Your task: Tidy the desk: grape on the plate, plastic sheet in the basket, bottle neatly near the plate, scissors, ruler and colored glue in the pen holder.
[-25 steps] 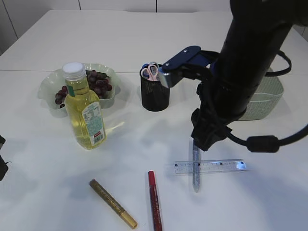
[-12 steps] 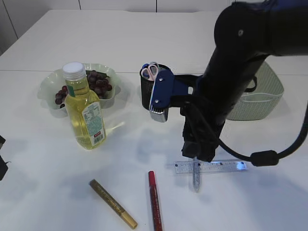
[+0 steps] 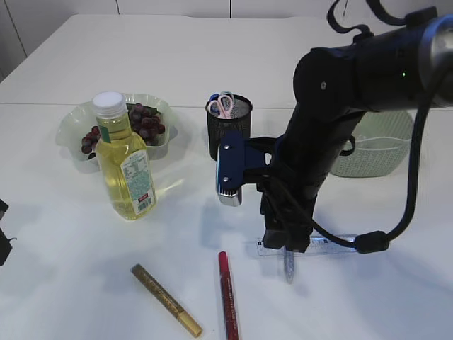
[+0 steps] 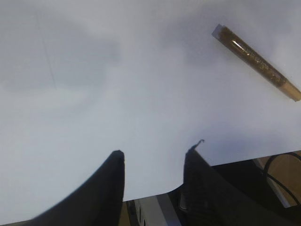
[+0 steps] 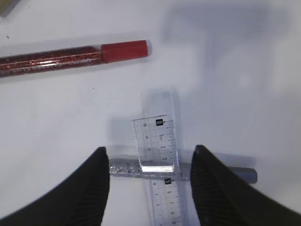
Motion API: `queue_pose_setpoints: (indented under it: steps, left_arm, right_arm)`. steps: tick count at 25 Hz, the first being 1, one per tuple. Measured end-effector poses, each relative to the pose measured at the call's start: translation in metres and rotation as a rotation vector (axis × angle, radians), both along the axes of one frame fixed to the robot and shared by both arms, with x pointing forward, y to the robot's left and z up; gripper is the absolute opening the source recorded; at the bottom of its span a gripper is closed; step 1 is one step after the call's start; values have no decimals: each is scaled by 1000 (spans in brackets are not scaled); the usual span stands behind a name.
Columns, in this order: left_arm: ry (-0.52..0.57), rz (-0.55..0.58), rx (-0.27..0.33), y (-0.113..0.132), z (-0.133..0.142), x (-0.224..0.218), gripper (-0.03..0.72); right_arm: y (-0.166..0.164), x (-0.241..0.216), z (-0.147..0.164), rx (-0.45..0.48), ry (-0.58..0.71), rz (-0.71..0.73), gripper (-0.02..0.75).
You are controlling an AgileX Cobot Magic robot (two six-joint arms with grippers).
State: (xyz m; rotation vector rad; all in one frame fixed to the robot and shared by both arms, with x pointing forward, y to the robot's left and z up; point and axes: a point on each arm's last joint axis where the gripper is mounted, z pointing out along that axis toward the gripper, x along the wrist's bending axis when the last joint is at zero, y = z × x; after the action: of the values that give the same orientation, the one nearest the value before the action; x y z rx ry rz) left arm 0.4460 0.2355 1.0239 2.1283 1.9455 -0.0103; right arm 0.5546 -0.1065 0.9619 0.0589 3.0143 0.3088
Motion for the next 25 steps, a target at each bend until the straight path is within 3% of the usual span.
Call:
queue_pose_setpoints:
  steps: [12, 25]
  left_arm:
    - [0, 0, 0, 0, 0, 0, 308]
    - [0, 0, 0, 0, 0, 0, 308]
  right_arm:
    - [3, 7, -24, -15, 16, 2, 511]
    - [4, 9, -40, -40, 36, 8, 515]
